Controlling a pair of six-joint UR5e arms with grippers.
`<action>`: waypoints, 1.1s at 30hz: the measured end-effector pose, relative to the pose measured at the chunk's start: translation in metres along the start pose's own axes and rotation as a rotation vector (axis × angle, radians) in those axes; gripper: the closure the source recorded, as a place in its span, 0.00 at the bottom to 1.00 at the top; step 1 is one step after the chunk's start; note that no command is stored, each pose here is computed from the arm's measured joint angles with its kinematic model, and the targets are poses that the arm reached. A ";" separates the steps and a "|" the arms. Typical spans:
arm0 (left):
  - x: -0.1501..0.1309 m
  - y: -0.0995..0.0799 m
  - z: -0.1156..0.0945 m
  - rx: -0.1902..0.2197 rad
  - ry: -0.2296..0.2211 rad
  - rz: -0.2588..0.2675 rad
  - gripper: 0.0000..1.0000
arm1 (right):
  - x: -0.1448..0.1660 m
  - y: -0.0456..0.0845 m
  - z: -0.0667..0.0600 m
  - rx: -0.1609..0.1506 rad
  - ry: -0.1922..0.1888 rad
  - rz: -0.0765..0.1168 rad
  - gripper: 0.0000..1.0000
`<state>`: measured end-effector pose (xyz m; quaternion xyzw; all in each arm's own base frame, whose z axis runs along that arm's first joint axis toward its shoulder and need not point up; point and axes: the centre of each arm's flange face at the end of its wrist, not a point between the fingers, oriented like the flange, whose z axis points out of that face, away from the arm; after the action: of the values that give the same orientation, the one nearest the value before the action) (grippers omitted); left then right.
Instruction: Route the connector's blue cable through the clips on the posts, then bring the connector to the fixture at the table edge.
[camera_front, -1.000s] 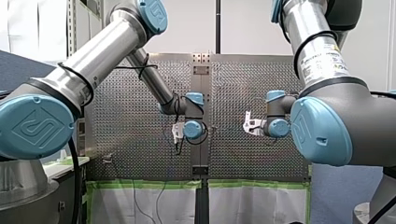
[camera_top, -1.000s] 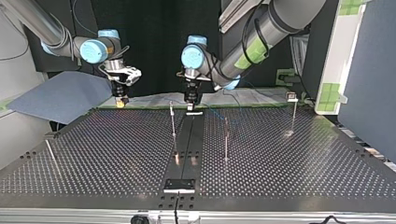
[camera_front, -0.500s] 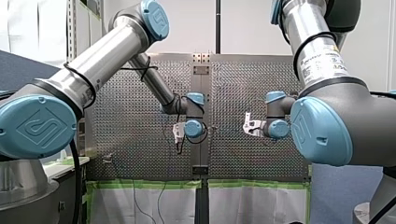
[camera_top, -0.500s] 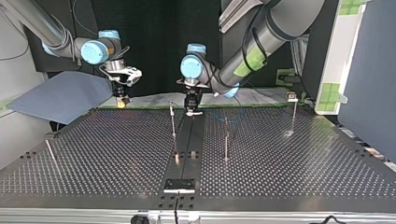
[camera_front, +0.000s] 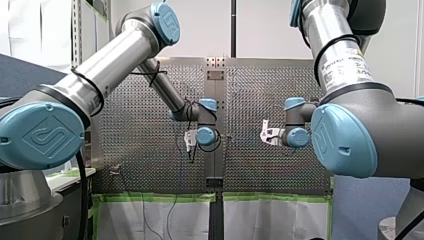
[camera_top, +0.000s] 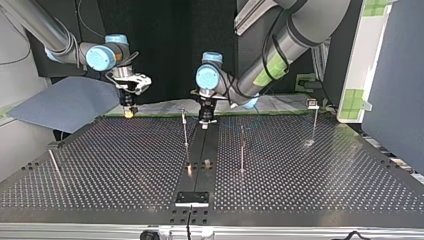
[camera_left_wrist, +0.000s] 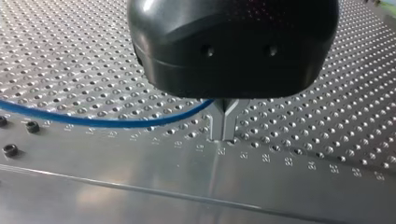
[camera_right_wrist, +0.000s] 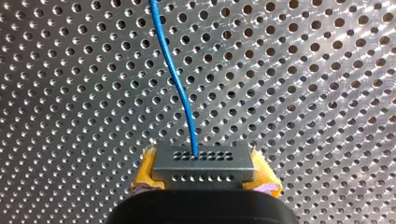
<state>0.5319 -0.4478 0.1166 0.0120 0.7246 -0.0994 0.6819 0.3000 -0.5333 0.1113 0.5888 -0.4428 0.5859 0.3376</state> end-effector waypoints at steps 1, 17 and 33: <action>0.002 0.000 0.002 0.000 0.004 0.002 0.99 | 0.000 0.000 0.001 0.000 0.001 0.000 0.94; 0.008 0.000 0.032 -0.004 0.002 -0.037 0.99 | -0.016 0.007 0.017 -0.007 -0.023 0.002 0.94; 0.002 0.002 0.038 -0.007 -0.013 -0.043 0.99 | 0.006 0.011 0.041 0.008 0.017 -0.001 0.94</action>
<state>0.5696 -0.4521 0.1124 -0.0067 0.7207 -0.1118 0.6841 0.3059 -0.5757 0.1127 0.5856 -0.4371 0.5924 0.3392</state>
